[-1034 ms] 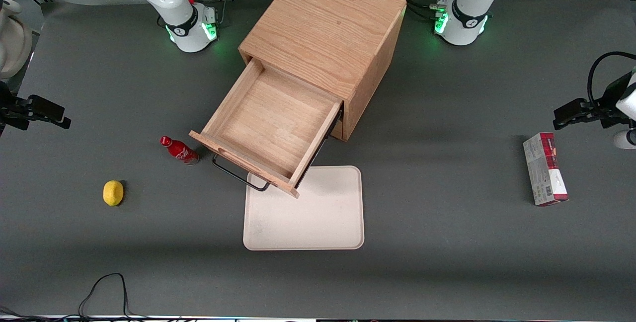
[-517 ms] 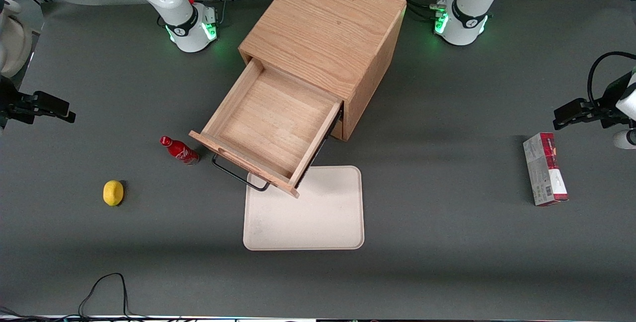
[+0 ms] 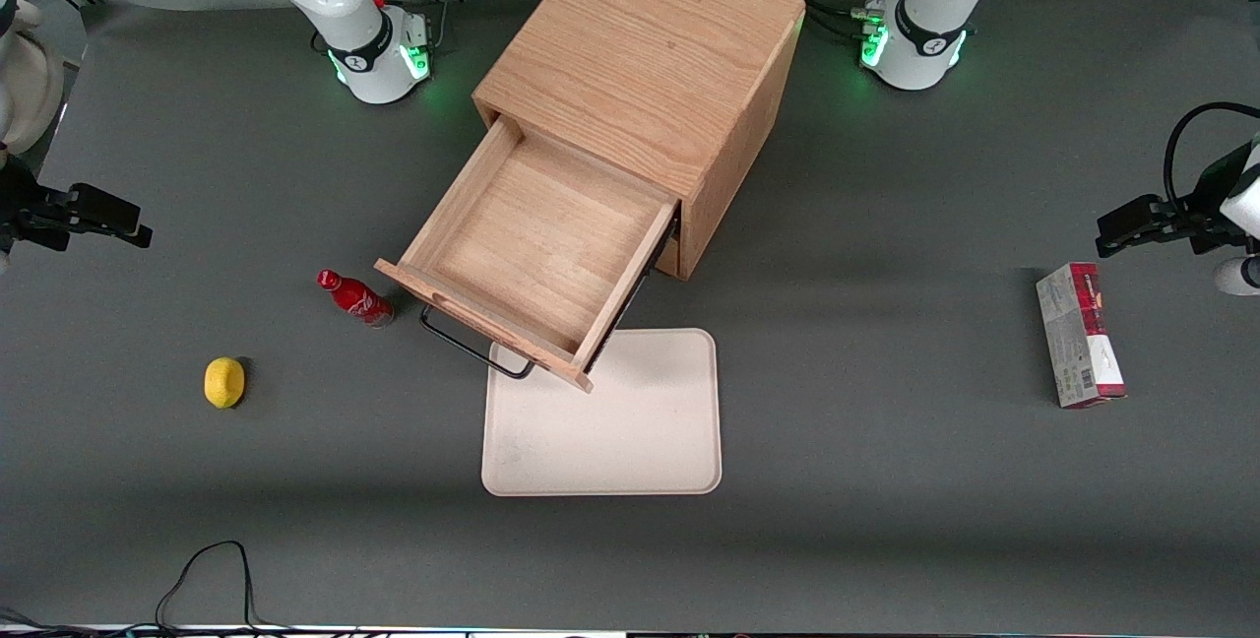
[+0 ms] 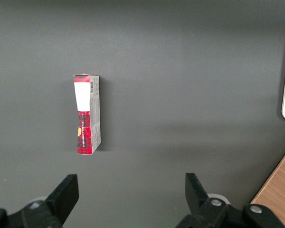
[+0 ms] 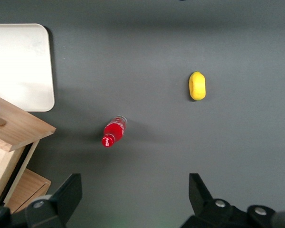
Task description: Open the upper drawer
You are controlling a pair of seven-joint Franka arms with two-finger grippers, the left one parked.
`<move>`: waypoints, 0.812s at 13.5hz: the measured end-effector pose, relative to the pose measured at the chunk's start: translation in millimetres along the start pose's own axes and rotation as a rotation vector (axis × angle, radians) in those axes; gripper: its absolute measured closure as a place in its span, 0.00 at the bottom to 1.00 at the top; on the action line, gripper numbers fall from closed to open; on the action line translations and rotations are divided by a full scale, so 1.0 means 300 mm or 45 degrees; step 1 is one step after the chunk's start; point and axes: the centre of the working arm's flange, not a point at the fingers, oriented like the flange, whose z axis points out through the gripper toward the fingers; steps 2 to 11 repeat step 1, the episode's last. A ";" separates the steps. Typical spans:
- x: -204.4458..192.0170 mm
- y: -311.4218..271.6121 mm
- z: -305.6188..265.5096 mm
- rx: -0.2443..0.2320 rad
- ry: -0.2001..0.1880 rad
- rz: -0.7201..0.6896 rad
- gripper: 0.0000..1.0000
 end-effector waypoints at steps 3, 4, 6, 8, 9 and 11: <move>0.000 0.003 0.000 -0.010 -0.001 0.000 0.00; 0.000 0.003 0.000 -0.010 -0.001 0.000 0.00; 0.000 0.003 0.000 -0.010 -0.001 0.000 0.00; 0.000 0.003 0.000 -0.010 -0.001 0.000 0.00; 0.000 0.003 0.000 -0.010 -0.001 0.000 0.00; 0.000 0.003 0.000 -0.010 -0.001 0.000 0.00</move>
